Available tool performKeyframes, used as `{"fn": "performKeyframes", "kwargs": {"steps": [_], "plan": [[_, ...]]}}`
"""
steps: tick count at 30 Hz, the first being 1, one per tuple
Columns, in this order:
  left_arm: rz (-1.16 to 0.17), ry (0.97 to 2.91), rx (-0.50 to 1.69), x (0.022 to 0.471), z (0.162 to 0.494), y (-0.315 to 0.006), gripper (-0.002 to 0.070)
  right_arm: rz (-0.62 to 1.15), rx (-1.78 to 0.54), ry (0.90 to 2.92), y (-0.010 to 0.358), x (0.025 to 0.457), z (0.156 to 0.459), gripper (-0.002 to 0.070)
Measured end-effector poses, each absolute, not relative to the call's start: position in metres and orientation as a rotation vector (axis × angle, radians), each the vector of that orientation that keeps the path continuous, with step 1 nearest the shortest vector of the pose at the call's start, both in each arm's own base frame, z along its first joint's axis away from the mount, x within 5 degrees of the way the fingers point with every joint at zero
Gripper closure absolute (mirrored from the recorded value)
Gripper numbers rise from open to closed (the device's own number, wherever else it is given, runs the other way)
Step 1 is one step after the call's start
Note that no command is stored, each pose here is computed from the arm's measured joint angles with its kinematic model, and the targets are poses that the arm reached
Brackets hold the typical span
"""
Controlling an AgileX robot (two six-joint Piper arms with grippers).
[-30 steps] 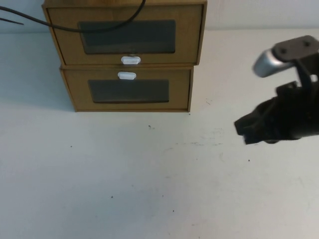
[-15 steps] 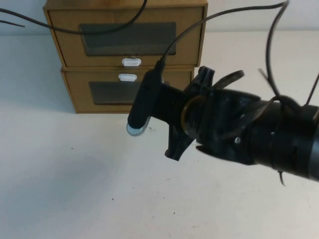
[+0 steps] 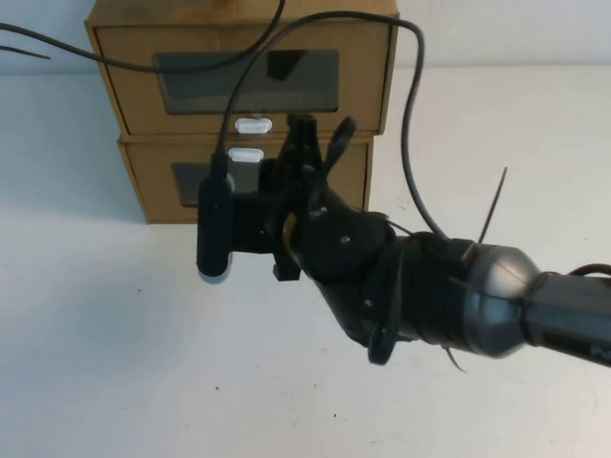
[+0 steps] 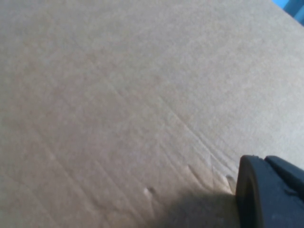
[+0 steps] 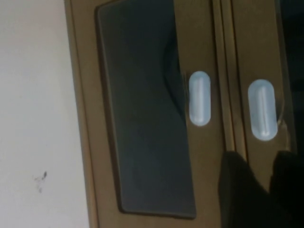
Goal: Open the shoe box
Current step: 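Pull the top drawer of the cardboard box fully open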
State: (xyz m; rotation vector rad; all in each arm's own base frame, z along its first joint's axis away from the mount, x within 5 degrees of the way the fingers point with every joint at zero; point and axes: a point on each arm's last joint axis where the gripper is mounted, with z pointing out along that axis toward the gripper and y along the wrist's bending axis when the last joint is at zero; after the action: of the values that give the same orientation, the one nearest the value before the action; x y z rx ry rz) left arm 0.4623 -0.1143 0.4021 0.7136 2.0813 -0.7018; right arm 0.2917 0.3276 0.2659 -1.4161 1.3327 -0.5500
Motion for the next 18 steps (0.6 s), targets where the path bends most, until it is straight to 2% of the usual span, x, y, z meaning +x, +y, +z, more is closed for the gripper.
{"fn": "performKeyframes", "kwargs": {"steps": [5,18], "plan": [[-0.709,2.087,0.701,0.462,0.402,-0.114,0.068,-0.547,-1.398,1.323,0.34,0.302,0.264,0.048],[-0.736,2.122,0.631,0.463,0.402,-0.114,0.068,-0.532,-1.246,1.352,0.346,0.34,0.28,0.0467]]}}
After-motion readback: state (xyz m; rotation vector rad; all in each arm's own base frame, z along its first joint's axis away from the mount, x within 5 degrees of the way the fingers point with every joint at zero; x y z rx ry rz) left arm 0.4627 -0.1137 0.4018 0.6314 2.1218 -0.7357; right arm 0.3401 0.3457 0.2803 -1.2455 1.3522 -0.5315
